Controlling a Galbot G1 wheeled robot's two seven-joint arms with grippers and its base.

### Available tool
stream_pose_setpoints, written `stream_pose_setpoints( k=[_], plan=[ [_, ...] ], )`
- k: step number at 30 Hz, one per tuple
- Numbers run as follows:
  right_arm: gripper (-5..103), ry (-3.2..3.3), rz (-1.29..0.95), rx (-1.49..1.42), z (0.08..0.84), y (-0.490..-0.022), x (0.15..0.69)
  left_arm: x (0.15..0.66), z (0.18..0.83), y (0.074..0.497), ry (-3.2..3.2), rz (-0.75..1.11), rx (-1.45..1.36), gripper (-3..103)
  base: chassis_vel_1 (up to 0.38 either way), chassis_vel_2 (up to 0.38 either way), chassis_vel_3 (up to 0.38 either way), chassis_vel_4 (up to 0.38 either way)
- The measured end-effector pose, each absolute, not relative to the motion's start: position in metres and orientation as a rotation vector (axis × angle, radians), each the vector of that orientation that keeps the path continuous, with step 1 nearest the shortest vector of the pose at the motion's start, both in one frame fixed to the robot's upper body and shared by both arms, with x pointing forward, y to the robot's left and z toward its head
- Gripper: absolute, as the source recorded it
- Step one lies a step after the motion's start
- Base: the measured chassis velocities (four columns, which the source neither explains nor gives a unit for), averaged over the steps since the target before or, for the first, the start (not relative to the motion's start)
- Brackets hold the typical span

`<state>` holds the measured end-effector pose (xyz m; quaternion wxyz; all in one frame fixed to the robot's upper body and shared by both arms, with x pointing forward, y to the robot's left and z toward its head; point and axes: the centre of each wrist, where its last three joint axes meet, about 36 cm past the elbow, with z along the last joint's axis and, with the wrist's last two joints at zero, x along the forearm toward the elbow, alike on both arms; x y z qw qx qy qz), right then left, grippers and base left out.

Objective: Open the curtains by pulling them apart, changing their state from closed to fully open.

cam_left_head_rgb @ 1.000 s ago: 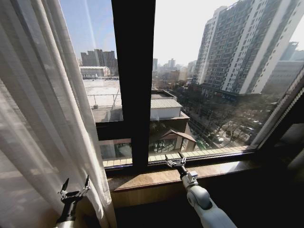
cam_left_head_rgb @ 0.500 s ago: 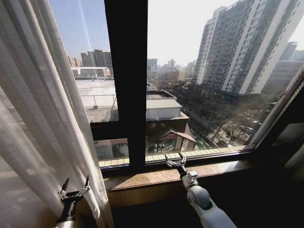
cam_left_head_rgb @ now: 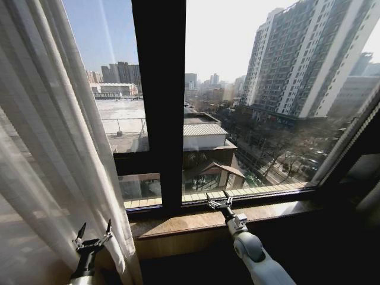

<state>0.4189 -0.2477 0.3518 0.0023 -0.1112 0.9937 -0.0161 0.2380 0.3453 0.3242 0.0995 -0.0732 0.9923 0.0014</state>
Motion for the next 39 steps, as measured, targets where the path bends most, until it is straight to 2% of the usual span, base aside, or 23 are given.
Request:
stream_pose_setpoints(
  k=[39],
  plan=[
    [100,3.117,-0.05,-0.349,0.3518,-0.2477,0.4189,0.238,0.3242,0.3453,2.934,0.004,-0.217,100,0.0,0.0,0.0,0.0]
  ],
)
